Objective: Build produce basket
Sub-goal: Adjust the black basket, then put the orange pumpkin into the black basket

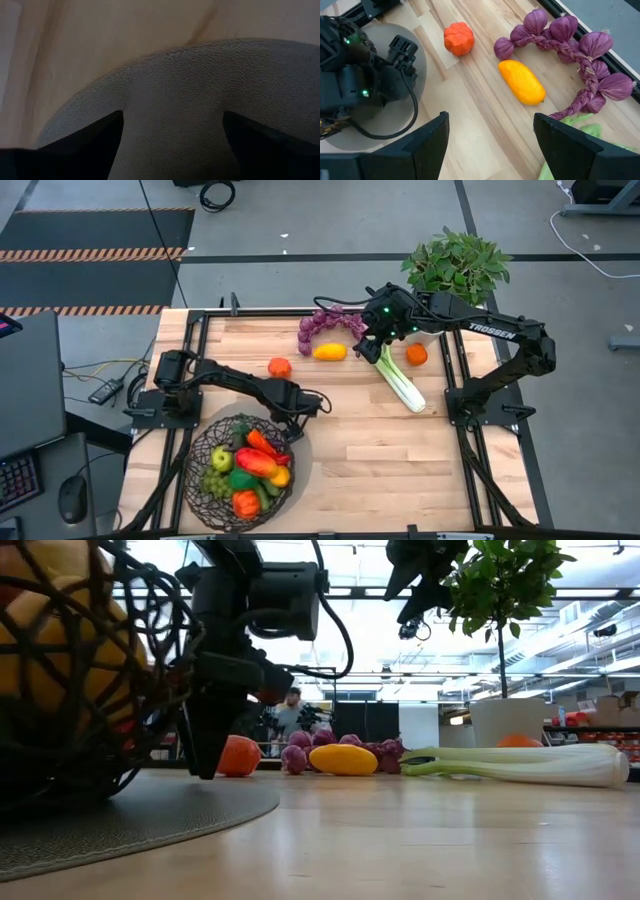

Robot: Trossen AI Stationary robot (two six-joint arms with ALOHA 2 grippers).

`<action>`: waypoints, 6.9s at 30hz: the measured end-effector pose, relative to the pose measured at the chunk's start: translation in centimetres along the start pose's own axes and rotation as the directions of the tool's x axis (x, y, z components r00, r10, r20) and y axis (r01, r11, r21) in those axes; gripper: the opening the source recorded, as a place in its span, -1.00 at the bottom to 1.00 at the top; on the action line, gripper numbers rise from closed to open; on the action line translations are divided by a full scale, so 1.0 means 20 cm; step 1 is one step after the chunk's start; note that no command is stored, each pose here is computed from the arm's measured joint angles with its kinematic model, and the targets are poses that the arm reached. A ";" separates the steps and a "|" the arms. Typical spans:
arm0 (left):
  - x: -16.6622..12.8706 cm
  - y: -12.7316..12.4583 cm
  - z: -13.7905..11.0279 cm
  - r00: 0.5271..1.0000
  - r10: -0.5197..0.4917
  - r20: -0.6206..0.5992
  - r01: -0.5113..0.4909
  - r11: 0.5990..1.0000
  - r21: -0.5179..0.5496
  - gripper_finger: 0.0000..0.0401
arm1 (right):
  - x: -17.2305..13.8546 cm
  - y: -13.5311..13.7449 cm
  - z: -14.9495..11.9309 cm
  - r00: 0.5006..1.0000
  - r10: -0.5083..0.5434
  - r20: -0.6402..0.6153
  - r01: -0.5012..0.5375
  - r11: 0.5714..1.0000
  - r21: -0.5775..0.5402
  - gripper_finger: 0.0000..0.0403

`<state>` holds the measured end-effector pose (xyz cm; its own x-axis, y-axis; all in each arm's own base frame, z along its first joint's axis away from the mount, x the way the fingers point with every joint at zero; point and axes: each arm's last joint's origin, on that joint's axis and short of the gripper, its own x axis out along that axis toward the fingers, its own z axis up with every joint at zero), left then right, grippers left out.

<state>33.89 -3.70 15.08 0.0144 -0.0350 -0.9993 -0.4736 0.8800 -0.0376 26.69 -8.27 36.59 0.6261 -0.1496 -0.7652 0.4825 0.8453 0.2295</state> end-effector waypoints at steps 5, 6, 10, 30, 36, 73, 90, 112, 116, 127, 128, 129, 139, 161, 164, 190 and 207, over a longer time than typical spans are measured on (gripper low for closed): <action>0.00 0.00 0.00 1.000 -0.003 -0.001 0.003 1.000 0.006 0.74 | 0.00 0.00 0.00 1.000 0.000 0.000 0.000 1.000 0.000 0.45; 0.00 0.01 0.01 1.000 -0.003 -0.002 0.003 1.000 0.004 0.73 | 0.00 0.00 0.00 1.000 0.000 0.000 0.000 1.000 0.000 0.45; -0.07 0.06 0.04 1.000 0.003 -0.010 -0.003 1.000 -0.011 0.73 | 0.00 0.00 0.00 1.000 0.000 0.000 0.000 1.000 0.000 0.45; -0.40 0.62 0.25 0.911 0.381 0.157 -0.361 0.921 -0.144 0.73 | 0.00 0.00 0.00 1.000 -0.024 0.009 0.024 0.999 0.043 0.45; -0.39 0.77 0.30 0.954 0.251 0.164 -0.211 0.950 -0.232 0.74 | 0.00 0.00 0.00 1.000 -0.027 0.010 0.026 0.996 0.082 0.45; -0.20 0.93 0.36 0.997 -0.074 -0.010 0.070 0.976 -0.206 0.74 | 0.00 -0.03 0.02 0.999 -0.027 0.037 0.022 0.992 0.122 0.45; -0.22 0.90 0.36 0.997 -0.072 0.025 0.076 0.979 -0.192 0.73 | 0.00 -0.03 0.02 0.999 -0.028 0.037 0.024 0.994 0.106 0.45; -0.54 0.83 0.22 0.984 -0.106 0.142 0.139 0.958 -0.252 0.20 | 0.00 -0.03 0.02 0.999 -0.033 0.041 0.032 0.999 0.034 0.45; -0.55 0.78 0.21 0.983 -0.112 0.145 0.145 0.959 -0.243 0.12 | 0.00 -0.03 0.02 0.999 -0.033 0.040 0.032 0.999 0.018 0.45; -0.59 0.53 0.33 0.874 -0.233 0.426 0.335 0.925 -0.181 0.29 | -0.01 -0.05 -0.04 0.994 -0.060 -0.093 0.064 0.997 0.044 0.45; -0.60 0.51 0.34 0.862 -0.223 0.456 0.325 0.933 -0.157 0.32 | -0.01 -0.06 -0.06 0.987 -0.094 -0.133 0.100 0.994 0.042 0.45; -0.59 0.49 0.35 0.853 -0.213 0.476 0.311 0.941 -0.136 0.35 | -0.02 -0.07 -0.09 0.977 -0.130 -0.170 0.138 0.990 0.036 0.45; -0.39 0.42 0.41 0.907 -0.159 0.390 0.197 0.978 -0.061 0.56 | -0.17 -0.09 -0.15 0.966 -0.181 -0.185 0.197 0.978 0.072 0.45; -0.33 0.43 0.51 0.868 -0.089 0.489 0.080 0.996 0.040 0.77 | -0.22 -0.08 -0.16 0.975 -0.159 -0.154 0.190 0.958 0.213 0.45; -0.30 0.42 0.52 0.876 -0.086 0.474 0.073 0.996 0.045 0.77 | -0.22 -0.08 -0.17 0.975 -0.159 -0.155 0.193 0.952 0.238 0.45; -0.12 0.37 0.59 0.880 -0.157 0.448 0.140 0.988 0.071 0.77 | -0.21 -0.07 -0.15 0.985 -0.128 -0.119 0.158 0.944 0.291 0.45; -0.15 0.38 0.56 0.894 -0.144 0.424 0.155 0.988 0.010 0.20 | -0.21 -0.07 -0.15 0.984 -0.130 -0.118 0.151 0.971 0.188 0.45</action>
<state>40.08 8.31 17.84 0.4549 0.0427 -0.8895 -0.4571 0.8684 -0.1921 21.58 -7.29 37.76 0.4812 -0.1964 -0.8543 0.6778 0.7014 0.2206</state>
